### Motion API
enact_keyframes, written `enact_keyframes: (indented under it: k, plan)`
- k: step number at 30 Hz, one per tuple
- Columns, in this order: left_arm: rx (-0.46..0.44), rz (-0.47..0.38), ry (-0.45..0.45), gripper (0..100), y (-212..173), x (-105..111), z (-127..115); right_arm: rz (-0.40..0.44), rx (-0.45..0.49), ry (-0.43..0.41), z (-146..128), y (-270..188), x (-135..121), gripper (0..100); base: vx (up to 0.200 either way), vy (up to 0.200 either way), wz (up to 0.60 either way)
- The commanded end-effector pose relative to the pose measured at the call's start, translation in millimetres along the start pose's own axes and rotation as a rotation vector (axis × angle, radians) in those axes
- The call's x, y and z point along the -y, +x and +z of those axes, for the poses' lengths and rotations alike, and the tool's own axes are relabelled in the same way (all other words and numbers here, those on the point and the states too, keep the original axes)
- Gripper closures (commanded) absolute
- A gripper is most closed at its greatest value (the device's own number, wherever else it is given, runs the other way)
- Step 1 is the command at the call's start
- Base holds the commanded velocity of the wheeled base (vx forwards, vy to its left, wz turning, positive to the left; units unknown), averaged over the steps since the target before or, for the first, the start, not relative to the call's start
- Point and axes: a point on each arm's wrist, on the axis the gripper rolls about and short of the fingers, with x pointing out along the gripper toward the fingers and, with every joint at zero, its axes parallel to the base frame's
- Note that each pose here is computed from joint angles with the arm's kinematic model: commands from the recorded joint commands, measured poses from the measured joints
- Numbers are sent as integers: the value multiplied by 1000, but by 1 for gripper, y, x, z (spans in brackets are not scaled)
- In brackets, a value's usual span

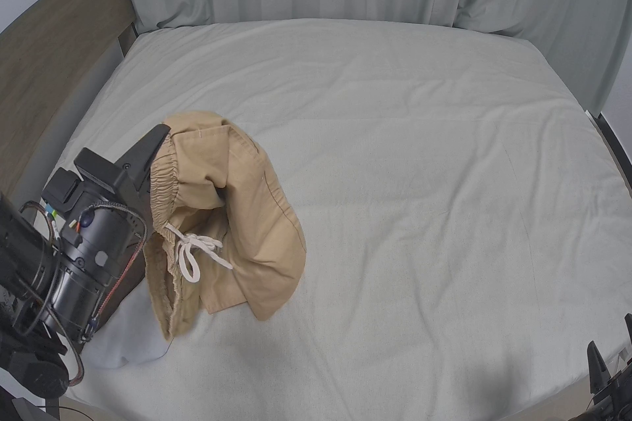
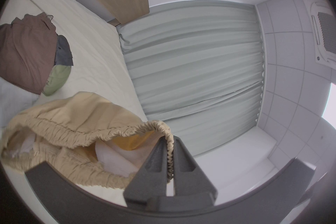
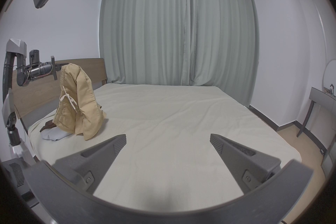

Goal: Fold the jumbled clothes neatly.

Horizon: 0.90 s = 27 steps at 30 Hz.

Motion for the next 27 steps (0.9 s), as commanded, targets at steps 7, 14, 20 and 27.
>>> enact_keyframes:
  k: [7,14,20,27]
  plan:
    - [-12,-184,-89,100,-23,51,6,0,-4,0,-5,0,0,0,0,0,0]
    - [14,-238,-111,100,-24,66,15,0,-4,1,-5,0,0,0,0,0,0]
    - [-23,-169,-87,100,-25,50,7,0,-4,1,-5,0,0,0,0,0,0]
    - [-75,-60,-45,100,-22,24,-8,0,-4,1,-5,0,0,0,0,0,0]
